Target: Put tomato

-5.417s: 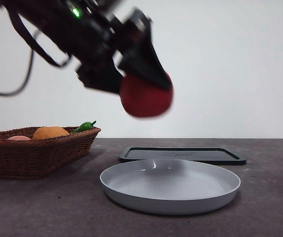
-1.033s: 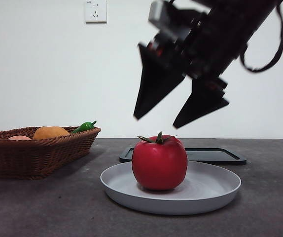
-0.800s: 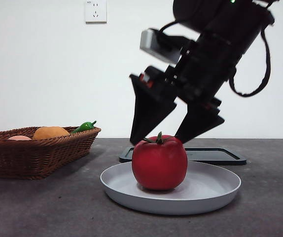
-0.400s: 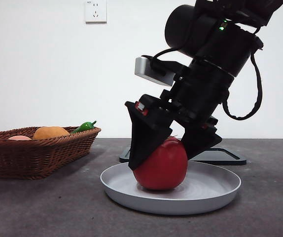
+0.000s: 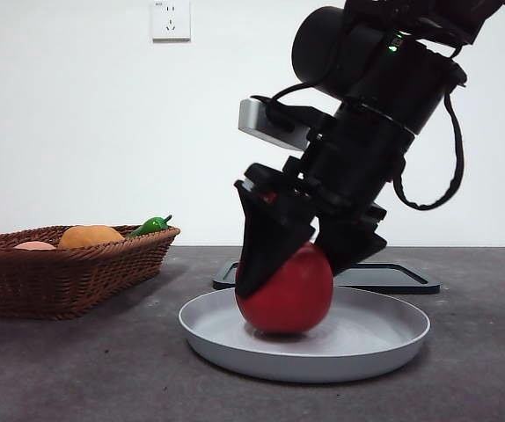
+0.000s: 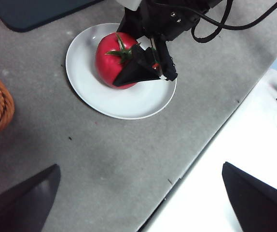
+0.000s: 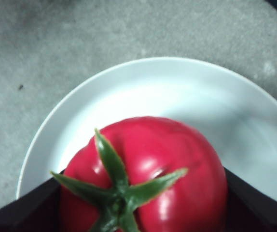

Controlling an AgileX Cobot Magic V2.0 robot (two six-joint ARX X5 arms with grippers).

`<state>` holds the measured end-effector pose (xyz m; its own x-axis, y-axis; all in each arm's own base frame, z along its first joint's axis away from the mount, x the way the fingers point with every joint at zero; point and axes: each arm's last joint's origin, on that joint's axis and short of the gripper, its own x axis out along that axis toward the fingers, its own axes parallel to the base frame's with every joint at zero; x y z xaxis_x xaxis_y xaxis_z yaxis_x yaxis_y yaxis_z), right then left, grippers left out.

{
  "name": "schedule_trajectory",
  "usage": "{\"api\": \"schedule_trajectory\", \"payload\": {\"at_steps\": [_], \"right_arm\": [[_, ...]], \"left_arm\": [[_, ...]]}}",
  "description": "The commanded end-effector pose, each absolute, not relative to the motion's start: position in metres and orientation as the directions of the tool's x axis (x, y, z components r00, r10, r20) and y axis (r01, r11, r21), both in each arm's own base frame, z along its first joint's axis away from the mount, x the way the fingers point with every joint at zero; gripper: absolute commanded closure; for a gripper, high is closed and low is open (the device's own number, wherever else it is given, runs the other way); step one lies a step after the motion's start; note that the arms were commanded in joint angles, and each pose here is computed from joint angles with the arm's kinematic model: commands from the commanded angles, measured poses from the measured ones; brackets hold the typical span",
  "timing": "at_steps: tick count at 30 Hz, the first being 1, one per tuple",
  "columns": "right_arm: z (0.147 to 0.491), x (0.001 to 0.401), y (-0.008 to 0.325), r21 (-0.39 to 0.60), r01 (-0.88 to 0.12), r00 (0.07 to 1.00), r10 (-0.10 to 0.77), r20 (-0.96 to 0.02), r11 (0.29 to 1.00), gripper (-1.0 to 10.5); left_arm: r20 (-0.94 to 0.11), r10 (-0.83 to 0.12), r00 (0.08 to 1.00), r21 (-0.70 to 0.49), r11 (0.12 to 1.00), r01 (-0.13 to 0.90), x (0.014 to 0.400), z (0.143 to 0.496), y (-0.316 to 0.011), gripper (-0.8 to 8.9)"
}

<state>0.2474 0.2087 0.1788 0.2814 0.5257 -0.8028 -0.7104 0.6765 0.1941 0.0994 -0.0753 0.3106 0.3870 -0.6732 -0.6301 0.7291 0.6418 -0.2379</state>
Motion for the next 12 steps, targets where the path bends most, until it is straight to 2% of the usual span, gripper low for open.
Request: {"api": "schedule_trajectory", "payload": {"at_steps": [1,8,12], "right_arm": [[0.199,0.255,0.215,0.188,-0.714,0.332,0.562,-0.758,0.674,7.9],[0.235,0.283,0.208,0.091,-0.629,0.519,0.504,-0.690,0.772,7.9],[0.249,0.306,0.192,0.084,-0.577,0.609,0.497,-0.618,0.812,7.9]], "left_arm": [[-0.602,-0.690,0.400,-0.233,0.632,0.740,0.101,0.317,-0.077,2.56],[-0.528,-0.721,0.449,-0.233,0.631,0.740,0.106,0.325,-0.080,2.56],[-0.505,-0.729,0.462,-0.236,0.631,0.739,0.107,0.327,-0.081,2.56]]}}
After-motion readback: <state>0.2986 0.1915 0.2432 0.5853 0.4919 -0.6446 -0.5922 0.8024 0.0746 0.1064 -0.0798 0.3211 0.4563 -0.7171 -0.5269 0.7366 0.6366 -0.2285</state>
